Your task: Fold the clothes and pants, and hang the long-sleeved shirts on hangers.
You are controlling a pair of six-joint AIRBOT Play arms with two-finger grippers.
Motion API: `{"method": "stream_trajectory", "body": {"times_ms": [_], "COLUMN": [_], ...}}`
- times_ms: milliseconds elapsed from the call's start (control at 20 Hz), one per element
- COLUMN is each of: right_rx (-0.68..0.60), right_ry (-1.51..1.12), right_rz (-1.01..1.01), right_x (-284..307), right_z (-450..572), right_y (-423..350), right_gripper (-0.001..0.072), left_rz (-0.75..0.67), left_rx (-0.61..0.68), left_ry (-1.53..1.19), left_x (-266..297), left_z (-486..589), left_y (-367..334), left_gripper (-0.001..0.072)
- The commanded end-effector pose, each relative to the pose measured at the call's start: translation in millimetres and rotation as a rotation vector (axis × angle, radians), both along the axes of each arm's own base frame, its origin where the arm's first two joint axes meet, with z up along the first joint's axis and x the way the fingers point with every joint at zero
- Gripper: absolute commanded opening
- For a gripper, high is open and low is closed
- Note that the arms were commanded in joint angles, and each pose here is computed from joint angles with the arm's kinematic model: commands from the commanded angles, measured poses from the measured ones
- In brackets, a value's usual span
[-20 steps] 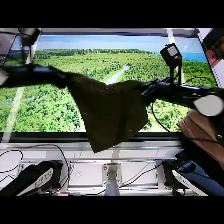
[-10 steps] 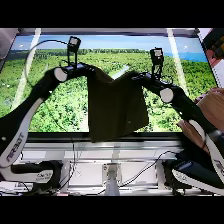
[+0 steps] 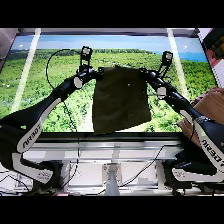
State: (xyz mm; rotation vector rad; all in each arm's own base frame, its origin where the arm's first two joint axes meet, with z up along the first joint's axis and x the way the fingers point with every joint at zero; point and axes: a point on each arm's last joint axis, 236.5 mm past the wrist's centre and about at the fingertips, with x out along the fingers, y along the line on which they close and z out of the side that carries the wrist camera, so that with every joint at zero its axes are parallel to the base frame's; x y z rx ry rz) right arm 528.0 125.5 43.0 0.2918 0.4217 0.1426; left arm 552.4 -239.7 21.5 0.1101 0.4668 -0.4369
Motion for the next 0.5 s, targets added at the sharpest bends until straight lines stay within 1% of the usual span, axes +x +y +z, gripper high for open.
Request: {"method": "stream_trajectory", "body": {"times_ms": [0,100,200,300,350,450], "right_rx": [0.009,0.013,0.018,0.036,0.04,0.026], "right_ry": [-0.037,0.014,0.148,0.306,0.377,0.51], "right_rz": [-0.04,-0.051,-0.059,-0.08,-0.087,-0.064], "right_x": [7.6,7.6,0.5,-14.0,-23.6,-48.3], "right_z": [6.0,0.1,-18.5,-38.7,-47.7,-66.1], "right_y": [-13.4,-26.8,-50.7,-84.6,-101.2,-125.6], "right_gripper": [0.0512,0.0512,0.051,0.0502,0.0502,0.0501], "left_rz": [0.012,0.02,0.059,0.113,0.118,0.069], "left_rx": [-0.001,-0.007,-0.075,-0.18,-0.196,-0.15], "left_ry": [-0.023,-0.028,0.008,0.147,0.252,0.465], "left_x": [4.3,5.5,4.4,-6.1,-18.7,-54.5], "left_z": [2.0,8.1,17.8,14.7,3.5,-28.1], "left_y": [1.4,6.4,14.9,28.5,35.4,43.3], "left_gripper": [0.0715,0.0714,0.0707,0.0706,0.0706,0.0706]}}
